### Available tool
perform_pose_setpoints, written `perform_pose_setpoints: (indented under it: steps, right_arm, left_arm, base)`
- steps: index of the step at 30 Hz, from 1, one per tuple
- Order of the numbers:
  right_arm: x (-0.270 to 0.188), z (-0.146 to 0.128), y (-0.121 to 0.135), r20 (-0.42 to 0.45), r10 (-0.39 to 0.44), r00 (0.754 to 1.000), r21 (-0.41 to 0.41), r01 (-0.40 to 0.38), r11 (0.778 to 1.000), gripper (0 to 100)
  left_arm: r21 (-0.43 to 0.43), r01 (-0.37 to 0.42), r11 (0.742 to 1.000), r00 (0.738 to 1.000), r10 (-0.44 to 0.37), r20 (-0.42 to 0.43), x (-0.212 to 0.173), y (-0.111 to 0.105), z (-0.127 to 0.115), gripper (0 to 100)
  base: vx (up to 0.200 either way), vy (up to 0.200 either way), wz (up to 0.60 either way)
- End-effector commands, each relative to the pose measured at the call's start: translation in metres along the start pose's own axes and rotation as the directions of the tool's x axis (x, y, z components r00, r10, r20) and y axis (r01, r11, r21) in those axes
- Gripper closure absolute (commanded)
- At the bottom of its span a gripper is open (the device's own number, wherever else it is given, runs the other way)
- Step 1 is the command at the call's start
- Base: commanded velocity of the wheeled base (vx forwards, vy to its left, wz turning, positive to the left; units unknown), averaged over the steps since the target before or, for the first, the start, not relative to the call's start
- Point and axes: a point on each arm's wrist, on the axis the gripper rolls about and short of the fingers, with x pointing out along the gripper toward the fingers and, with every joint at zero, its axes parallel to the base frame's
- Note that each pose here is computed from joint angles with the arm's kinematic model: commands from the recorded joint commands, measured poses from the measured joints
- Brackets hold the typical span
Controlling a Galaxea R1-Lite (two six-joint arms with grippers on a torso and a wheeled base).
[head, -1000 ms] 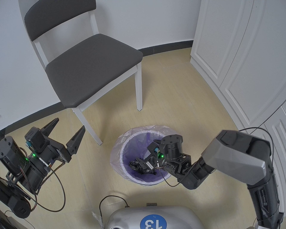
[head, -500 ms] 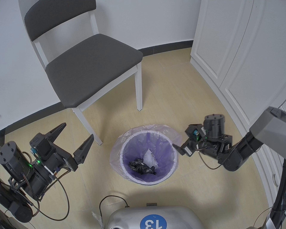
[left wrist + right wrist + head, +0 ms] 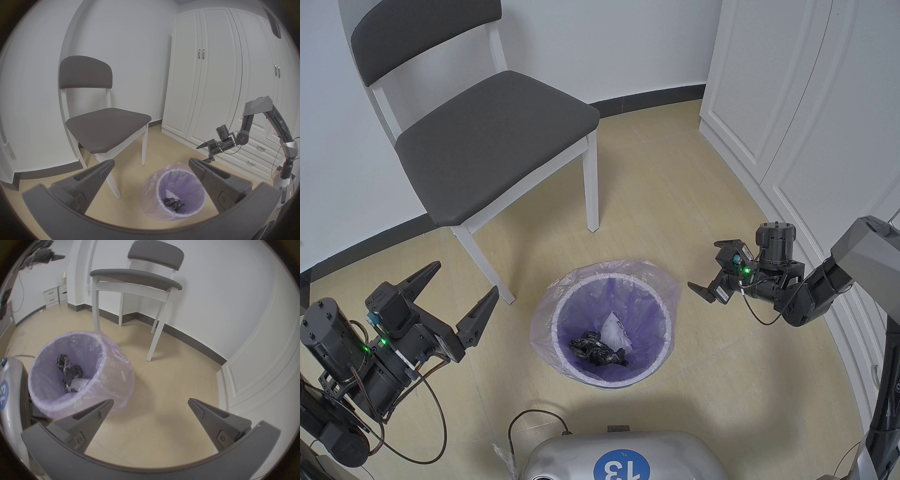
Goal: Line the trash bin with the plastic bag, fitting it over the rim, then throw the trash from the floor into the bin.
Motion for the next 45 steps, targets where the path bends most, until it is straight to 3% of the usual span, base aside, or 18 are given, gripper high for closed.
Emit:
perform_pose_setpoints:
  steps: [1,3,6,7,9,10,11,12,15,16,17,18,20,21,22,23,32,45]
  right_arm:
    - [0.029,0.009,0.025,-0.050,-0.040,0.998,0.477,0.059,0.877,0]
    - [0.035,0.021,0.031,-0.064,-0.058,0.996,0.636,0.086,0.767,0]
    - [0.040,0.031,0.034,-0.078,-0.067,0.995,0.824,0.102,0.558,0]
    - [0.042,0.034,0.035,-0.078,-0.075,0.994,0.854,0.105,0.509,0]
    - [0.046,0.044,0.035,-0.075,-0.117,0.990,0.920,0.114,0.375,0]
    - [0.047,0.047,0.035,-0.078,-0.134,0.988,0.940,0.117,0.320,0]
    - [0.047,0.047,0.035,-0.078,-0.134,0.988,0.940,0.117,0.320,0]
    - [0.054,0.046,0.041,-0.095,-0.146,0.985,0.967,0.126,0.223,0]
    - [0.061,0.042,0.044,-0.111,-0.156,0.982,0.975,0.138,0.176,0]
    - [0.064,0.041,0.045,-0.123,-0.160,0.979,0.979,0.146,0.140,0]
    - [0.064,0.041,0.045,-0.123,-0.160,0.979,0.980,0.145,0.135,0]
    - [0.065,0.042,0.049,-0.130,-0.153,0.980,0.988,0.141,0.067,0]
    - [0.066,0.044,0.051,-0.139,-0.145,0.980,0.990,0.142,0.013,0]
    - [0.066,0.044,0.051,-0.139,-0.145,0.980,0.990,0.142,0.013,0]
    - [0.066,0.044,0.052,-0.160,-0.134,0.978,0.987,0.160,-0.017,0]
    - [0.066,0.044,0.052,-0.160,-0.134,0.978,0.987,0.160,-0.017,0]
    - [0.071,0.033,0.067,-0.219,-0.132,0.967,0.971,0.201,-0.133,0]
    - [0.065,0.027,0.091,-0.229,-0.088,0.969,0.969,0.218,-0.115,0]
  left_arm:
    - [0.000,-0.003,1.000,1.000,0.003,0.014,0.001,0.000,0.001,0]
    - [0.000,-0.003,1.000,1.000,0.003,0.011,0.001,0.000,0.000,0]
    - [0.000,-0.003,1.000,1.000,0.003,0.011,0.001,0.000,0.000,0]
    - [0.000,-0.004,1.000,1.000,0.004,0.011,0.001,0.000,0.000,0]
    - [0.000,-0.004,1.000,1.000,0.004,0.009,0.001,0.000,0.000,0]
    - [0.000,-0.004,1.000,1.000,0.004,0.009,0.001,0.000,0.000,0]
    - [0.000,-0.004,1.000,1.000,0.004,0.009,0.001,0.000,0.000,0]
    - [0.000,-0.004,1.000,1.000,0.004,0.009,0.001,0.000,0.000,0]
    - [0.000,-0.003,1.000,1.000,0.003,0.011,0.001,0.000,0.000,0]
    - [0.002,-0.001,1.000,1.000,0.001,0.014,0.001,0.000,0.001,0]
    - [0.002,-0.004,1.000,1.000,0.004,0.014,0.001,0.000,0.001,0]
    - [0.001,-0.006,1.000,1.000,0.006,0.017,0.001,0.001,0.002,0]
    - [0.001,-0.006,1.000,1.000,0.006,0.015,0.001,0.001,0.001,0]
    - [0.001,-0.006,1.000,1.000,0.006,0.015,0.001,0.001,0.001,0]
    - [0.001,-0.006,1.000,1.000,0.006,0.015,0.001,0.001,0.001,0]
    - [0.001,-0.006,1.000,1.000,0.006,0.015,0.001,0.001,0.001,0]
    - [-0.002,-0.011,1.000,1.000,0.011,0.004,0.002,0.001,-0.001,0]
    - [0.003,-0.047,0.999,0.999,0.047,-0.004,0.002,0.009,-0.003,0]
  base:
    - [0.000,0.000,0.00]
    - [0.000,0.000,0.00]
    - [0.000,0.000,0.00]
    - [0.000,0.000,0.00]
    - [0.000,0.000,0.00]
    - [0.000,0.000,0.00]
    - [0.000,0.000,0.00]
    - [0.000,0.000,0.00]
    - [0.000,0.000,0.00]
    - [0.000,0.000,0.00]
    - [0.000,0.000,0.00]
    - [0.000,0.000,0.00]
    - [0.000,0.000,0.00]
    - [0.000,0.000,0.00]
    - [0.000,0.000,0.00]
    - [0.000,0.000,0.00]
    - [0.000,0.000,0.00]
    - [0.000,0.000,0.00]
